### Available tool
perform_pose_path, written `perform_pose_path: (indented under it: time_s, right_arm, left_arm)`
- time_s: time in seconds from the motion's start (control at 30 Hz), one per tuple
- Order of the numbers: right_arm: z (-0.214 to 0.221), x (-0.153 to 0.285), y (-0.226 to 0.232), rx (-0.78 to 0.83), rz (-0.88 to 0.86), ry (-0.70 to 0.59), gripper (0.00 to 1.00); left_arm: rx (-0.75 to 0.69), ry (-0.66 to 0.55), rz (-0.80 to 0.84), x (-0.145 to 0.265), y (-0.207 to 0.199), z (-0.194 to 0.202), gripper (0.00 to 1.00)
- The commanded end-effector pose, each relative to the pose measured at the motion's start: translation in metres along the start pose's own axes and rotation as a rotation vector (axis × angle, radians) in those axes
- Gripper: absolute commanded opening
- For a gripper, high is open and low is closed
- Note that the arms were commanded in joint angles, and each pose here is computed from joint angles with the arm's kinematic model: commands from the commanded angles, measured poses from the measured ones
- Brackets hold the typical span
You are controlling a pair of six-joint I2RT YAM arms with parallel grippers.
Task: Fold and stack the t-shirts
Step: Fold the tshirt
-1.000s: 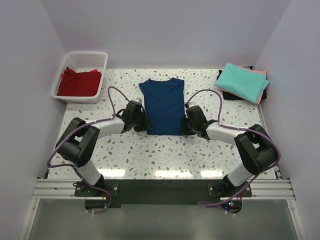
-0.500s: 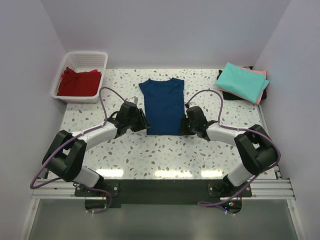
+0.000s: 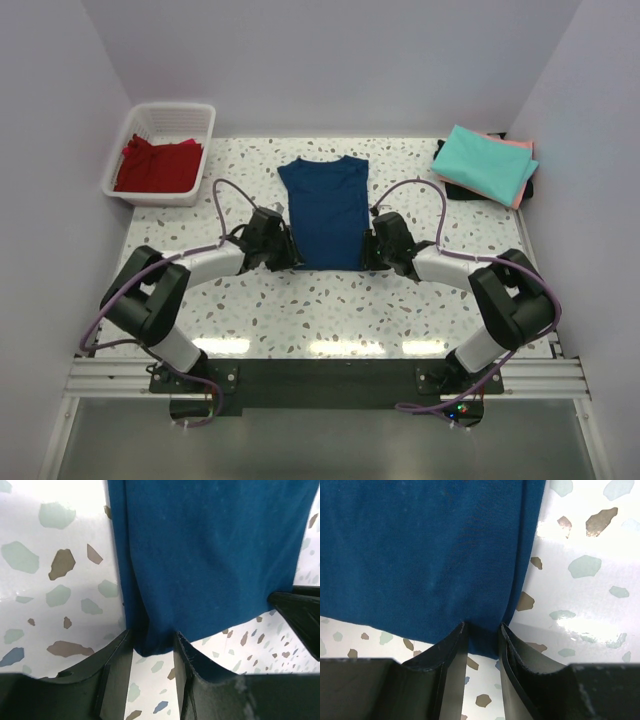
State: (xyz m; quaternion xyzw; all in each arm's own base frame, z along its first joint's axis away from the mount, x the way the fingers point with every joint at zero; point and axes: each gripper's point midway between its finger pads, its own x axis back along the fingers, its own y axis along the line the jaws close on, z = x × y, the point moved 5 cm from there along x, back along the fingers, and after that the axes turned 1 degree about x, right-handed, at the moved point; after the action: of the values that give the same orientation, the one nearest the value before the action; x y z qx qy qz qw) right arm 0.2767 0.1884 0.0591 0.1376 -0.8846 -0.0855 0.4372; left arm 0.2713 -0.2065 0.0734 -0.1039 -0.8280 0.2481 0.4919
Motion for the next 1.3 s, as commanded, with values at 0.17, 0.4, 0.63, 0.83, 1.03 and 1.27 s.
perform_pose_path:
  time_s: [0.17,0.4,0.63,0.83,1.03,1.27]
  right_arm:
    - [0.016,-0.004,-0.005,-0.017,0.004,0.046,0.17]
    - [0.023,0.003,-0.007,-0.020,-0.003,0.053,0.00]
    - [0.052,0.027,0.003,0.003,-0.038,0.081,0.00]
    - [0.082,0.060,0.021,0.060,-0.046,0.060,0.00]
    - [0.093,0.101,0.019,0.046,-0.052,0.001,0.00]
    - [0.067,0.146,0.012,0.059,-0.043,-0.116,0.00]
  left_arm:
    - [-0.021,-0.003,0.020,-0.015,-0.012,-0.003,0.34]
    - [-0.034,-0.015,-0.032,-0.011,-0.005,0.003,0.00]
    - [-0.090,-0.035,-0.105,0.013,-0.002,0.035,0.00]
    - [-0.056,-0.042,-0.146,0.036,0.010,0.073,0.00]
    - [-0.025,-0.129,-0.163,0.076,0.003,0.102,0.00]
    - [-0.021,-0.241,-0.185,0.107,-0.009,0.106,0.00]
